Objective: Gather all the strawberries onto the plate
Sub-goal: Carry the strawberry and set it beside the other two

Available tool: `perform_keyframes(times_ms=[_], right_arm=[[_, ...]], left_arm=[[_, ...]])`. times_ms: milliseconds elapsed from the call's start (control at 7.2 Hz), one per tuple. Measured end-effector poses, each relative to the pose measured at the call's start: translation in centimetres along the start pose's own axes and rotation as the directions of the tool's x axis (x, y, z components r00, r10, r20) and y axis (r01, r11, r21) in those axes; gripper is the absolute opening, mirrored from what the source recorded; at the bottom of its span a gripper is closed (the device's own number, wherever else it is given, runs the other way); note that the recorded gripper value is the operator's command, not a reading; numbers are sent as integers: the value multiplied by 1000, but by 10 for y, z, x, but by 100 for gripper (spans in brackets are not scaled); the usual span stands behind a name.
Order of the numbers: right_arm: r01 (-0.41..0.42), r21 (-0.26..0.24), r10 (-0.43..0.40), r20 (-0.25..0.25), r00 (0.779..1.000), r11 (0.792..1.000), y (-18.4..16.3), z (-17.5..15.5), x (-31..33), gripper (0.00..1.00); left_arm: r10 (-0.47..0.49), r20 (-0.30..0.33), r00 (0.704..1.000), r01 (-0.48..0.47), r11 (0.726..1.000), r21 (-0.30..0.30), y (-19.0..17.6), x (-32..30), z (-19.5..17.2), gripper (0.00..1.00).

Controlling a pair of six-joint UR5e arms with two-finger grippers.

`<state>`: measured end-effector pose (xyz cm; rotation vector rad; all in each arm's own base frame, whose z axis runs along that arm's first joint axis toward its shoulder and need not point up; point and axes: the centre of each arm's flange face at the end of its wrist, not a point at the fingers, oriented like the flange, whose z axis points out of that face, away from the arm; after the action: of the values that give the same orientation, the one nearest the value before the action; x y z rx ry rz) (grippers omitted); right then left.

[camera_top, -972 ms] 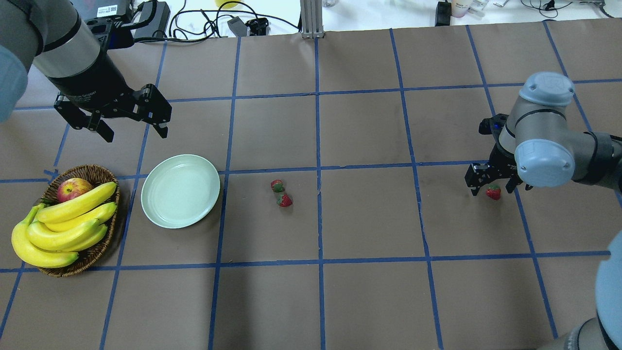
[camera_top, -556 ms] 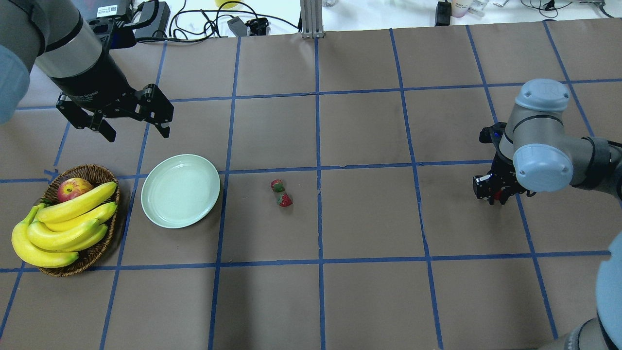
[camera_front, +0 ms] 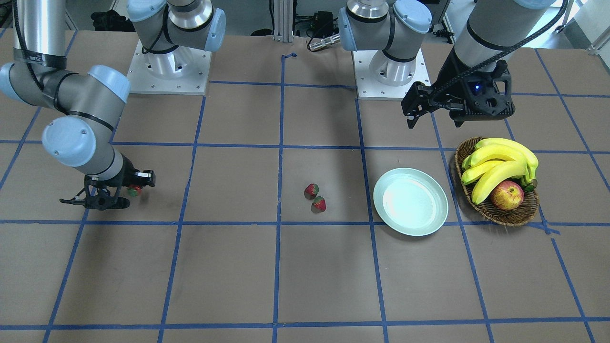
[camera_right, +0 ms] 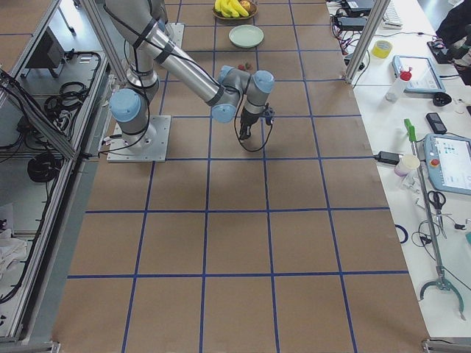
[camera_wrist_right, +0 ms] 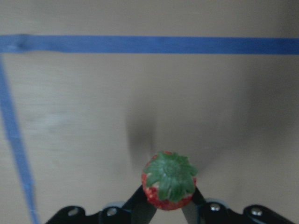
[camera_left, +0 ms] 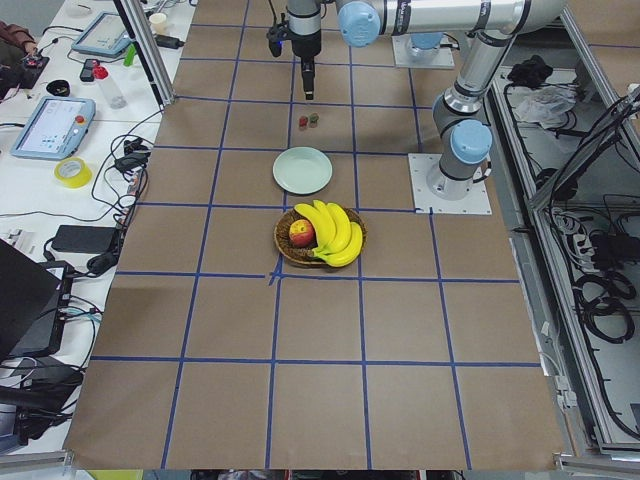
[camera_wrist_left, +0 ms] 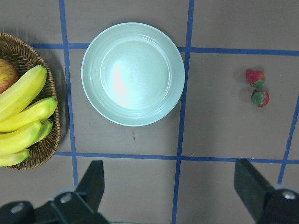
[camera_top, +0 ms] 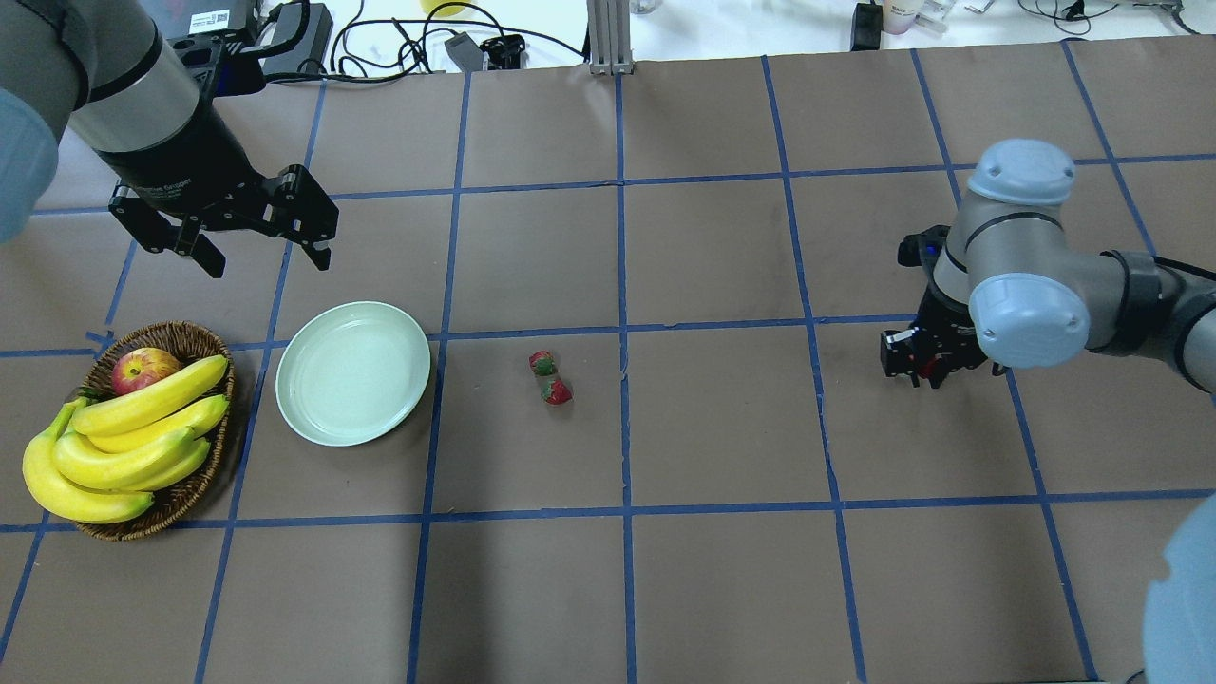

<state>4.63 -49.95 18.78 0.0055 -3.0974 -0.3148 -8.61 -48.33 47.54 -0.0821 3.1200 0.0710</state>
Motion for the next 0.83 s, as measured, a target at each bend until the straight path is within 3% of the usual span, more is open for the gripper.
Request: perform_keyframes(times_ms=[278,556,694,833], right_arm=[[-86,31,81,130,988,996,12,-16,-134,0],[-144,-10,141,284,948,990,29,-20,-241,0],[-142,-33,145,345,927,989,31,-22,-274,8],[-122,-40,128,383,915,992,29,-22,-299,47]], left_arm=[[-1,1,1000,1,1000,-1,0,0,0,100],[0,1,1000,0,1000,-3,0,0,0,100],[0,1,1000,0,1000,-5,0,0,0,100],[0,1,1000,0,1000,-4,0,0,0,100]])
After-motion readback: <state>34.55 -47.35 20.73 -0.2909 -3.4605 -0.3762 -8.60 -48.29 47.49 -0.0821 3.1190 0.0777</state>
